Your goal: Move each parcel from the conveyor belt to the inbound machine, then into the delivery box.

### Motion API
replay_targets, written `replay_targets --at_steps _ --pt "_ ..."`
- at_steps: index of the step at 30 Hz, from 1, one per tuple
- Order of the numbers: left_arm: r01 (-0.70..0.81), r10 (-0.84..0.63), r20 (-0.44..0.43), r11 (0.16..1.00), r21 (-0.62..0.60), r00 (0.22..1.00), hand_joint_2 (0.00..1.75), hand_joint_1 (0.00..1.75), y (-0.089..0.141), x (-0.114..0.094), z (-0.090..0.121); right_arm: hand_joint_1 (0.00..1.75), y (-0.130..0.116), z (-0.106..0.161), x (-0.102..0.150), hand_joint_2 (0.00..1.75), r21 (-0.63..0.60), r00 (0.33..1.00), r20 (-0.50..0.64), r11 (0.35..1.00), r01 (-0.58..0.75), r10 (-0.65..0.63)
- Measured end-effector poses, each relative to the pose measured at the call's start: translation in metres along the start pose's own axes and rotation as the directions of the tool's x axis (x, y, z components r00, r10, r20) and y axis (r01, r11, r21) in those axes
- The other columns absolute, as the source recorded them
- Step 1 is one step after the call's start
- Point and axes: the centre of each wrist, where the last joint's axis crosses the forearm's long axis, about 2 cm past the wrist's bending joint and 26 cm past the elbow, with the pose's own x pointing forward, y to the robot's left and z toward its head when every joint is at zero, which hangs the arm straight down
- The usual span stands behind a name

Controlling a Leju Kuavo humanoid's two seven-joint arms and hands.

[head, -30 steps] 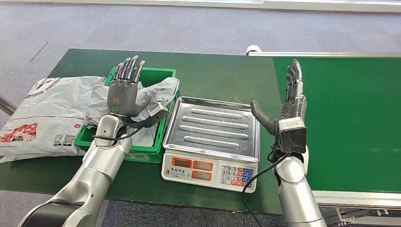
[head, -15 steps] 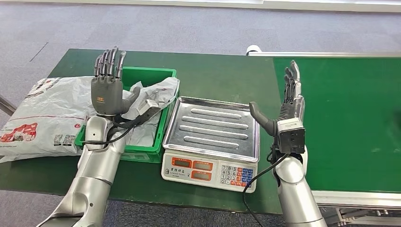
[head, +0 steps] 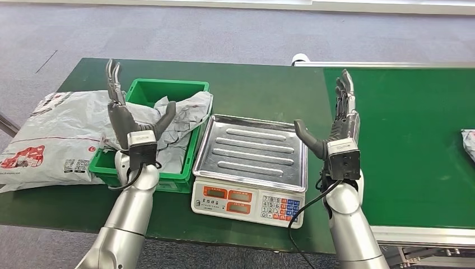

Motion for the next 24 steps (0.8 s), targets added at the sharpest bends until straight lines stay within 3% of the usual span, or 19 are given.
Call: replay_targets --at_steps 6,11,15,24 --pt "-0.375 0.381 -0.017 0.899 -0.227 0.924 1.75 0.0 -0.024 0.038 0.035 0.0 -0.001 -0.006 -0.009 1.75 -0.002 1.0 -0.011 1.0 0.005 -0.005" --pt "-0.618 0.616 -0.144 0.687 -0.384 0.774 1.75 0.0 -0.029 0.048 0.056 0.0 -0.003 -0.007 -0.019 1.75 -0.037 0.999 -0.051 0.999 0.012 -0.014" --pt "-0.679 0.664 -0.231 0.563 -0.47 0.711 1.75 0.0 -0.03 0.044 0.071 0.0 -0.005 -0.002 -0.026 1.75 -0.052 0.994 -0.109 0.998 0.023 -0.029" --pt "-0.695 0.653 -0.284 0.541 -0.474 0.702 1.75 0.0 -0.031 0.038 0.085 0.0 -0.005 0.004 -0.032 1.75 -0.053 0.988 -0.15 0.998 0.022 -0.029"
